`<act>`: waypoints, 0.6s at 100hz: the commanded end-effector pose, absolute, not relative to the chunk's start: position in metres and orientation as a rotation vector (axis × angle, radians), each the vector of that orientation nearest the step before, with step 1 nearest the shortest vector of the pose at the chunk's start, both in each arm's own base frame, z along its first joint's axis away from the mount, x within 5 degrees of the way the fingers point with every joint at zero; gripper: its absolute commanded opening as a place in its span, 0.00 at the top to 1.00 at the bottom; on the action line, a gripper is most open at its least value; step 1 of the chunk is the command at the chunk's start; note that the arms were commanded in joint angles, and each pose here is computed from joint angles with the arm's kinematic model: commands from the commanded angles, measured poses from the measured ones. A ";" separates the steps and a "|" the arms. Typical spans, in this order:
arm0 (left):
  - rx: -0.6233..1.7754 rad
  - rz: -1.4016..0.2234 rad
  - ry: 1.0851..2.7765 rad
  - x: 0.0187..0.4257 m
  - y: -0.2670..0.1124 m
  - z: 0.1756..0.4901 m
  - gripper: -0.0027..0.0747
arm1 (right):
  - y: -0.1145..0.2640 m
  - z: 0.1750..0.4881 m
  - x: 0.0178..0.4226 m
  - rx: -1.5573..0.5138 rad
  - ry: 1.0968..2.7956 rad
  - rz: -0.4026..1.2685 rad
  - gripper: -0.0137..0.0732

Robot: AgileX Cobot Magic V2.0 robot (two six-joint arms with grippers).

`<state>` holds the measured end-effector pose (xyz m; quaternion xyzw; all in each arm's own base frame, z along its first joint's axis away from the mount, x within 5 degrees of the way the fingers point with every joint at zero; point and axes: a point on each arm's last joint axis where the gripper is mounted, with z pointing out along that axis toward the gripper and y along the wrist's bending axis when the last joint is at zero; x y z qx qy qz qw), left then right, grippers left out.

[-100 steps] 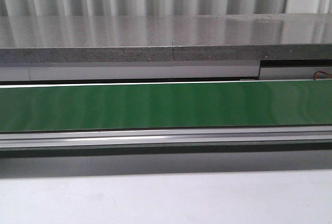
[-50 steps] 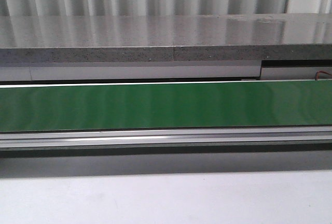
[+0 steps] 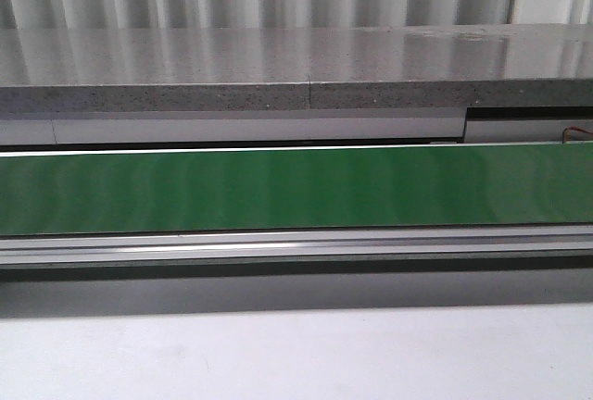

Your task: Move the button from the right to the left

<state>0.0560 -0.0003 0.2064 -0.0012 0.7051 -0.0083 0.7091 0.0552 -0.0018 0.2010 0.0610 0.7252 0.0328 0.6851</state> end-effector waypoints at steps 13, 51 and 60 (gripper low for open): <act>-0.009 -0.044 1.473 0.054 -0.001 0.207 0.99 | -0.002 0.216 0.054 0.121 1.412 0.071 0.92; -0.009 -0.044 1.473 0.054 -0.001 0.207 0.99 | -0.002 0.216 0.054 0.121 1.407 0.071 0.92; -0.009 -0.044 1.473 0.054 -0.001 0.207 0.99 | -0.002 0.216 0.054 0.121 1.407 0.071 0.92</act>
